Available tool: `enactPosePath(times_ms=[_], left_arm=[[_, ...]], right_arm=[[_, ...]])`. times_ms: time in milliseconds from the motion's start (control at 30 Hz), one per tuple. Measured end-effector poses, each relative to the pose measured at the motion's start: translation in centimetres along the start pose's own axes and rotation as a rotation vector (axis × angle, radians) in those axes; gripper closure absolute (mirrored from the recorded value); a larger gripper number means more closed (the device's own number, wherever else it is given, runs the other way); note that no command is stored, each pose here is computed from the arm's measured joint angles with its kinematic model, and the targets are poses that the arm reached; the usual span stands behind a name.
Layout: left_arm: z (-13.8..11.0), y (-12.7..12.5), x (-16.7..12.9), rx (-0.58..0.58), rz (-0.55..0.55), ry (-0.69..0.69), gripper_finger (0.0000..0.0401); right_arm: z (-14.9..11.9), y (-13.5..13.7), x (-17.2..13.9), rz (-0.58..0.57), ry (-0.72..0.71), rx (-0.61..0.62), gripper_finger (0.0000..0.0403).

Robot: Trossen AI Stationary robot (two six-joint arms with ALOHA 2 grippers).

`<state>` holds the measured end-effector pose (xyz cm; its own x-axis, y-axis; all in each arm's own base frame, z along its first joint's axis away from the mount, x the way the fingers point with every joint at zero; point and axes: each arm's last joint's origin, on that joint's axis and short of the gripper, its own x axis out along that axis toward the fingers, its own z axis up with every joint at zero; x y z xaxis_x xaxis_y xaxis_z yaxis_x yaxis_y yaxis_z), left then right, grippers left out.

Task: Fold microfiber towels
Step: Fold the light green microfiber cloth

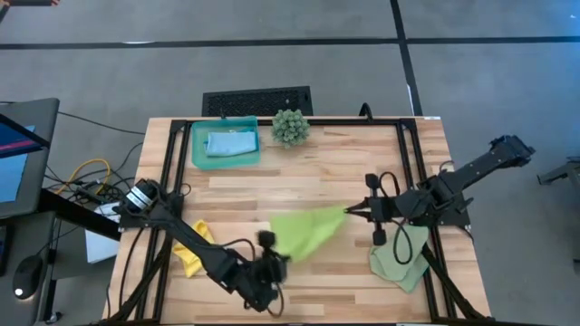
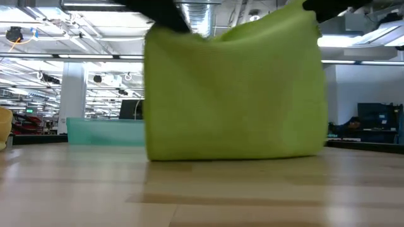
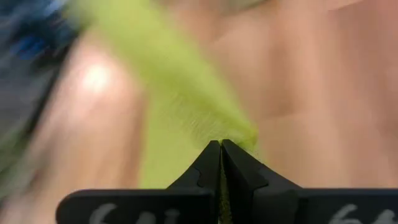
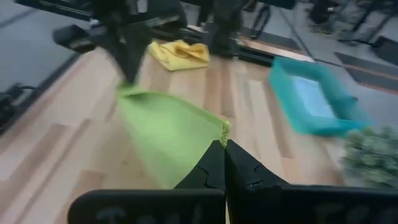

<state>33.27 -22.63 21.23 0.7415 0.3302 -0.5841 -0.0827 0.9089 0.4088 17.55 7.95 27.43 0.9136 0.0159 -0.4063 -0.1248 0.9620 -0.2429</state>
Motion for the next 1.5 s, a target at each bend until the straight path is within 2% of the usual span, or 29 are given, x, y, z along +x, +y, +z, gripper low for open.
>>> enactPosePath(times_ms=[33,100,167,333,467,567,633,700,833,933,1000,1100,1200,1333,1500], left_arm=[[0.5,-0.3,0.0,0.054,-0.050,-0.039,0.0401],[1.1,0.0,-0.1,0.127,-0.027,-0.080,0.0401],[1.2,1.5,-0.2,0.159,0.089,-0.060,0.0401],[0.2,7.2,1.2,0.122,0.455,0.085,0.0401],[-0.3,11.0,3.2,0.118,0.651,0.158,0.0401],[-0.3,13.7,4.2,0.171,0.816,0.195,0.0401],[-0.2,15.3,3.8,0.173,0.908,0.196,0.0401],[0.0,16.3,2.8,0.161,0.928,0.193,0.0401],[-0.3,15.0,1.2,0.159,0.805,0.182,0.0401],[-2.0,12.3,1.6,0.130,0.597,0.185,0.0401],[-4.0,10.0,2.6,0.097,0.426,0.166,0.0401],[-7.0,7.0,4.0,0.020,0.187,0.042,0.0401],[-8.6,5.4,4.1,-0.071,0.015,-0.127,0.0401],[-9.1,4.2,3.2,-0.177,-0.129,-0.278,0.0401],[-9.2,3.3,2.4,-0.196,-0.191,-0.287,0.0401]], right_arm=[[0.0,0.0,0.0,0.003,0.002,0.005,0.0394],[-0.2,-0.2,0.0,-0.015,0.024,-0.002,0.0393],[-0.6,-0.7,-0.2,-0.095,0.059,-0.007,0.0393],[-1.9,-2.8,-0.3,-0.416,0.191,-0.014,0.0396],[-1.8,-4.7,0.5,-0.529,0.209,-0.005,0.0393],[-1.3,-6.2,0.9,-0.640,0.185,-0.024,0.0395],[-0.8,-7.0,0.9,-0.704,0.157,-0.032,0.0398],[-0.5,-7.2,0.7,-0.710,0.140,-0.045,0.0399],[-0.9,-6.4,0.9,-0.562,0.144,-0.030,0.0393],[-2.6,-4.8,1.9,-0.415,0.184,0.023,0.0393],[-4.8,-3.3,2.7,-0.312,0.238,0.037,0.0395],[-7.8,-1.0,3.9,-0.163,0.280,0.084,0.0395],[-10.3,1.3,4.8,-0.008,0.305,0.125,0.0390],[-11.2,3.8,5.5,0.133,0.308,0.139,0.0385],[-11.6,6.1,6.2,0.240,0.290,0.110,0.0388]])
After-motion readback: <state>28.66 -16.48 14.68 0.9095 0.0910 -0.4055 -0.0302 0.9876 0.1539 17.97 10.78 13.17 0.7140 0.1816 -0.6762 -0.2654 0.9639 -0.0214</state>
